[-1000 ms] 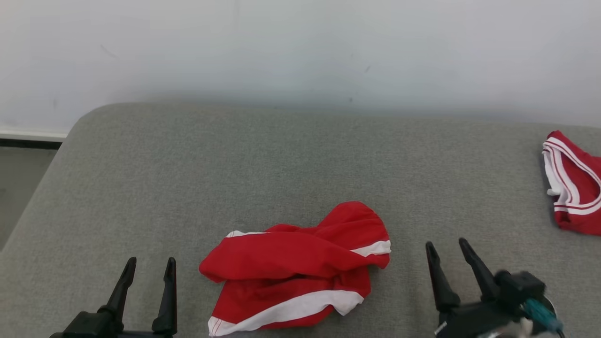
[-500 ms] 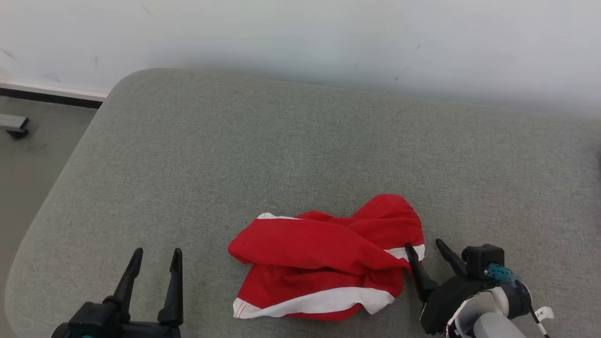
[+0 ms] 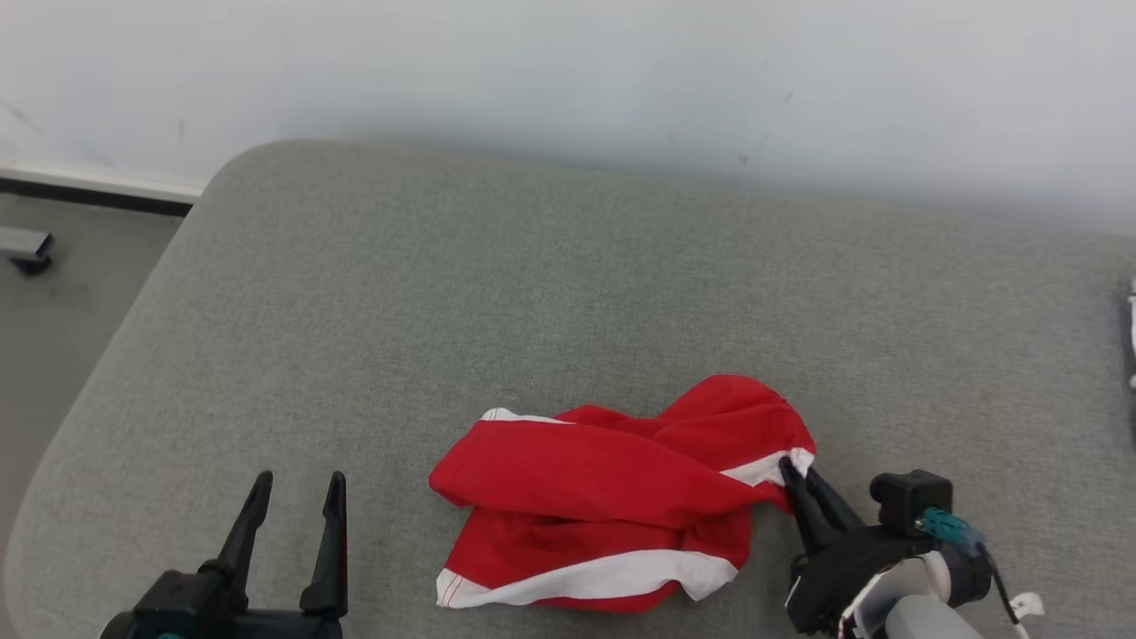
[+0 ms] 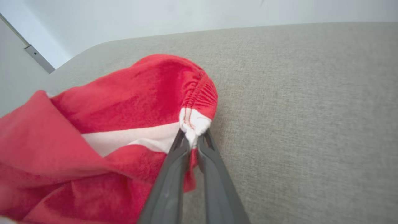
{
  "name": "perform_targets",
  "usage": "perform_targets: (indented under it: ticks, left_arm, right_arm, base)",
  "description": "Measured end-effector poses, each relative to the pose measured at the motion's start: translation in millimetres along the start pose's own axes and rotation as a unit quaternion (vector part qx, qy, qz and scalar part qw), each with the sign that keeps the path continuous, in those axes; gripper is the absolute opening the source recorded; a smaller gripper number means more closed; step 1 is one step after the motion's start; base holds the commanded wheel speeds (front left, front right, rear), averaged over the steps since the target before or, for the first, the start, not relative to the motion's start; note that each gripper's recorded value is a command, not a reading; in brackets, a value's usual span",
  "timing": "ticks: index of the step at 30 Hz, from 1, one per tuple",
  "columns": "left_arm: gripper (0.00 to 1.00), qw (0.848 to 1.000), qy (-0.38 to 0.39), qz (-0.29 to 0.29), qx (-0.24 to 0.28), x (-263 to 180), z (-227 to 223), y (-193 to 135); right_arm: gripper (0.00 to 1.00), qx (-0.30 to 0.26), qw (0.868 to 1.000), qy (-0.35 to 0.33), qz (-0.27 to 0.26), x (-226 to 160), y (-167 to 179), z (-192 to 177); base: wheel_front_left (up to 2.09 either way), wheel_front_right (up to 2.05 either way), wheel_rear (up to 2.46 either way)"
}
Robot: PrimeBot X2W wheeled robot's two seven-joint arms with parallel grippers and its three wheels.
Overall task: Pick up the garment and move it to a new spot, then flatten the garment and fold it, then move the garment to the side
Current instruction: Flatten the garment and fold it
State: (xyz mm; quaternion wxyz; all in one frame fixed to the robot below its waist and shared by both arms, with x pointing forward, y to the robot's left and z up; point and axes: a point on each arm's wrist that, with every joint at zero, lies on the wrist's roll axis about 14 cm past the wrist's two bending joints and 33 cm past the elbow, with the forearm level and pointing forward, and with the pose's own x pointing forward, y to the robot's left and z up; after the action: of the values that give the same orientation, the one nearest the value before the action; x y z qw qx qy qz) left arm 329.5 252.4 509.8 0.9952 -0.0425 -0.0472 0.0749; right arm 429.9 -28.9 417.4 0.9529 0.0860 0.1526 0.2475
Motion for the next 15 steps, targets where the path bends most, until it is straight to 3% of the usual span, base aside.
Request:
perform_targets:
  ticks: [8, 15]
  left_arm:
    - [1.0, 1.0, -0.004, -0.021, -0.006, -2, 1, -13]
    - [1.0, 0.999, -0.006, -0.043, -0.01, 4, 1, -28]
  right_arm:
    - [0.0, 0.021, 0.995, -0.093, -0.024, -39, -18, 42]
    - [0.0, -0.012, 0.984, -0.175, -0.037, -78, -27, 98]
  base:
    - [0.0, 0.0, 0.0]
    - [0.0, 0.0, 0.0]
